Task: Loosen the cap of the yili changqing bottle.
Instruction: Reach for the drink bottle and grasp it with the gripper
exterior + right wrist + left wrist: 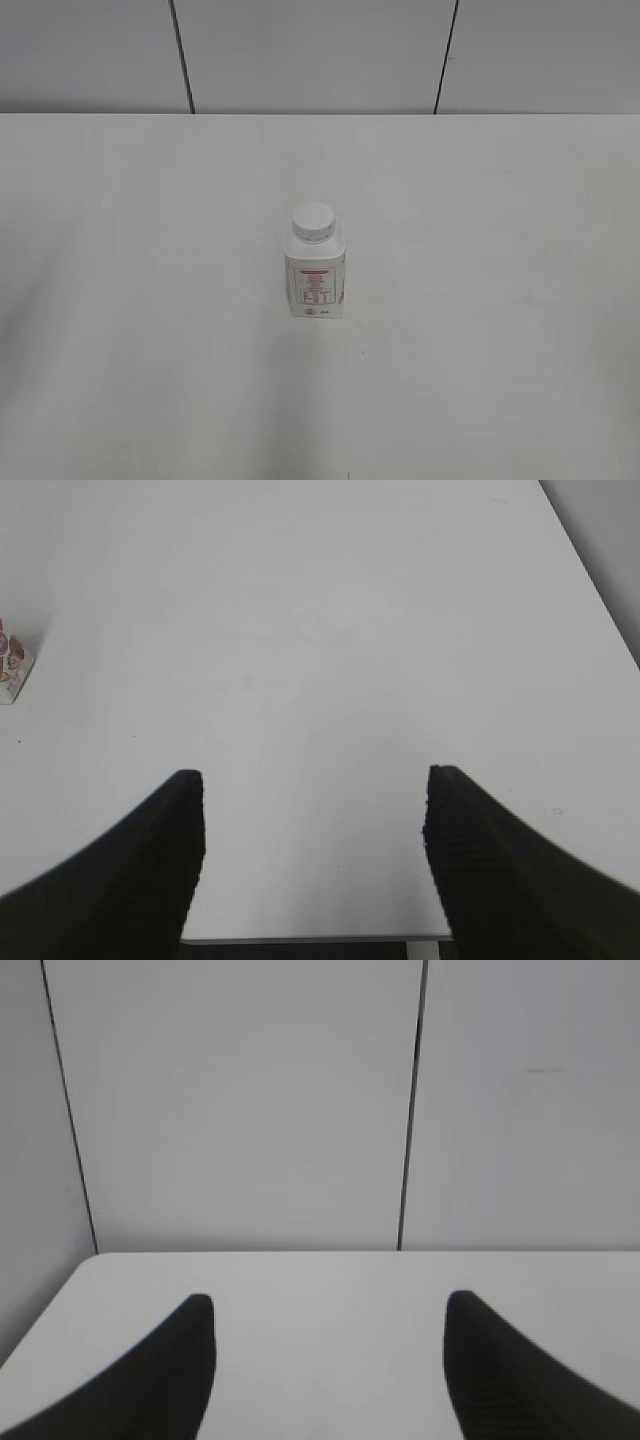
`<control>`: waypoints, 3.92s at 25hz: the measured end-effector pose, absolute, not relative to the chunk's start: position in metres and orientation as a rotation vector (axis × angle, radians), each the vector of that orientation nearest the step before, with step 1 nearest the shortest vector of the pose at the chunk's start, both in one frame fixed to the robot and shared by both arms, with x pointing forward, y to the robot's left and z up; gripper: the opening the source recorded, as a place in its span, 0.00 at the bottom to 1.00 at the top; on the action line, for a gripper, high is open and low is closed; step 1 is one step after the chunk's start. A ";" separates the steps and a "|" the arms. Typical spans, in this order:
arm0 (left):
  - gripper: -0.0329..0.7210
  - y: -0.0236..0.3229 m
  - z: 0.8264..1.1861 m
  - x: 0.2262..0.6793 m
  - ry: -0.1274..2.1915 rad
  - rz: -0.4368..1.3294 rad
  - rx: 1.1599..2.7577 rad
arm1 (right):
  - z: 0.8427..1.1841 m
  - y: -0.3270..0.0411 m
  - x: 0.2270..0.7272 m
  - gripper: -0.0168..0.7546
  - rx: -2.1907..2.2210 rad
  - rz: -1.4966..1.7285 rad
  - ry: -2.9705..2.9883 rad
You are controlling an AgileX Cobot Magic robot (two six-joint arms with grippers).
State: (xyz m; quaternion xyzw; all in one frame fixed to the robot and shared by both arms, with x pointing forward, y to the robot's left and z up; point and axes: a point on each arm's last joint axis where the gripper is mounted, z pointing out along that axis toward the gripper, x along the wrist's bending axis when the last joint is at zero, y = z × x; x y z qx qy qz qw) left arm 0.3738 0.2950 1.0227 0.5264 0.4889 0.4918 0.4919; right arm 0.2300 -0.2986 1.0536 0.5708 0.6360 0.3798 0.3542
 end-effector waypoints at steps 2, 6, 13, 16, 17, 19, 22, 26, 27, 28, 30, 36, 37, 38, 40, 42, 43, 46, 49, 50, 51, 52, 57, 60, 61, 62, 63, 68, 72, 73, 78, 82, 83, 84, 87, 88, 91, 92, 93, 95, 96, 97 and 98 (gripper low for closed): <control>0.64 0.293 1.017 0.379 1.200 1.168 1.312 | 1.054 -0.299 0.230 0.73 1.474 0.973 1.641; 0.63 0.289 1.006 0.388 1.233 1.121 1.377 | 1.054 -0.299 0.230 0.73 1.474 0.973 1.641; 0.62 0.289 1.006 0.390 1.217 1.134 1.365 | 1.054 -0.299 0.230 0.73 1.476 0.982 1.644; 0.62 0.288 1.009 0.390 1.174 1.166 1.350 | 1.054 -0.299 0.230 0.73 1.476 0.982 1.644; 0.62 0.288 1.009 0.391 1.152 1.178 1.367 | 1.054 -0.299 0.230 0.73 1.476 0.982 1.644; 0.62 0.284 1.008 0.392 1.075 1.207 1.450 | 1.054 -0.299 0.230 0.73 1.476 0.982 1.644; 0.62 0.279 1.004 0.396 0.990 1.223 1.533 | 1.054 -0.299 0.230 0.73 1.476 0.982 1.644; 0.62 0.276 0.996 0.405 0.968 1.206 1.574 | 1.054 -0.299 0.230 0.73 1.474 0.973 1.641; 0.62 0.275 0.994 0.407 0.967 1.200 1.577 | 1.054 -0.299 0.230 0.73 1.474 0.973 1.641; 0.62 0.274 0.993 0.408 0.966 1.192 1.583 | 1.054 -0.299 0.230 0.73 1.474 0.973 1.641; 0.62 0.271 0.988 0.411 0.961 1.171 1.600 | 1.054 -0.299 0.230 0.73 1.476 0.982 1.644; 0.62 0.262 0.973 0.425 0.942 1.107 1.586 | 1.054 -0.299 0.230 0.73 1.476 0.982 1.644; 0.62 0.261 0.969 0.429 0.950 1.091 1.582 | 1.054 -0.299 0.230 0.73 1.476 0.982 1.644; 0.62 0.260 0.964 0.432 0.960 1.073 1.573 | 1.054 -0.299 0.230 0.73 1.474 0.973 1.641; 0.62 0.258 0.956 0.437 0.966 1.039 1.550 | 1.054 -0.299 0.230 0.73 1.476 0.982 1.644; 0.62 0.254 0.948 0.443 0.956 0.998 1.512 | 1.054 -0.299 0.230 0.73 1.476 0.982 1.644; 0.62 0.252 0.944 0.444 0.947 0.979 1.503 | 1.054 -0.299 0.230 0.73 1.474 0.973 1.641; 0.61 0.247 0.924 0.448 0.961 0.888 1.552 | 1.054 -0.299 0.230 0.73 1.474 0.973 1.641; 0.56 0.243 0.909 0.448 0.957 0.819 1.619 | 1.054 -0.299 0.230 0.73 1.474 0.973 1.641; 0.55 0.242 0.905 0.447 0.962 0.799 1.631 | 1.054 -0.299 0.230 0.73 1.474 0.973 1.641; 0.53 0.241 0.903 0.447 0.958 0.783 1.644 | 1.054 -0.299 0.230 0.73 1.476 0.982 1.644; 0.51 0.240 0.901 0.447 0.954 0.773 1.652 | 1.054 -0.299 0.230 0.73 1.474 0.973 1.641; 0.48 0.234 0.901 0.444 0.880 0.726 1.683 | 1.054 -0.299 0.230 0.73 1.476 0.982 1.644; 0.61 0.227 0.899 0.446 0.793 0.674 1.712 | 1.054 -0.299 0.230 0.73 1.476 0.982 1.644; 0.67 0.225 0.898 0.447 0.770 0.649 1.722 | 1.054 -0.299 0.230 0.73 1.476 0.982 1.644; 0.70 0.223 0.896 0.448 0.758 0.632 1.729 | 1.054 -0.299 0.230 0.73 1.474 0.973 1.641; 0.73 0.221 0.893 0.449 0.750 0.609 1.738 | 1.054 -0.299 0.230 0.73 1.476 0.982 1.644; 0.76 0.209 0.883 0.461 0.631 0.492 1.780 | 1.054 -0.299 0.230 0.73 1.476 0.982 1.644; 0.76 0.199 0.876 0.475 0.552 0.378 1.785 | 1.054 -0.299 0.230 0.73 1.476 0.982 1.644; 0.76 0.196 0.875 0.480 0.545 0.345 1.780 | 1.054 -0.299 0.230 0.73 1.476 0.982 1.644; 0.76 0.186 0.867 0.504 0.482 0.210 1.775 | 1.054 -0.299 0.230 0.73 1.474 0.973 1.641; 0.76 0.180 0.859 0.519 0.401 0.177 1.792 | 1.054 -0.299 0.230 0.73 1.476 0.982 1.644; 0.76 0.179 0.859 0.523 0.387 0.178 1.792 | 1.054 -0.299 0.230 0.73 1.476 0.982 1.644; 0.76 0.178 0.858 0.527 0.378 0.182 1.792 | 1.054 -0.299 0.230 0.73 1.474 0.973 1.641; 0.77 0.176 0.855 0.539 0.376 0.178 1.781 | 1.054 -0.299 0.230 0.73 1.474 0.973 1.641; 0.78 0.175 0.854 0.542 0.371 0.167 1.782 | 1.054 -0.299 0.230 0.73 1.476 0.982 1.644; 0.81 0.173 0.852 0.548 0.338 0.135 1.790 | 1.054 -0.299 0.230 0.73 1.476 0.982 1.644; 0.82 0.171 0.851 0.549 0.335 0.125 1.791 | 1.054 -0.299 0.230 0.73 1.474 0.973 1.641; 0.82 0.170 0.850 0.550 0.334 0.116 1.792 | 1.054 -0.299 0.230 0.73 1.476 0.982 1.644; 0.82 0.166 0.846 0.550 0.334 0.096 1.794 | 1.054 -0.299 0.230 0.73 1.476 0.982 1.644; 0.82 0.164 0.844 0.549 0.331 0.087 1.796 | 1.054 -0.299 0.230 0.73 1.474 0.973 1.641; 0.82 0.160 0.842 0.547 0.327 0.072 1.799 | 1.054 -0.299 0.230 0.73 1.476 0.982 1.644; 0.82 0.158 0.841 0.546 0.325 0.063 1.801 | 1.054 -0.299 0.230 0.73 1.474 0.973 1.641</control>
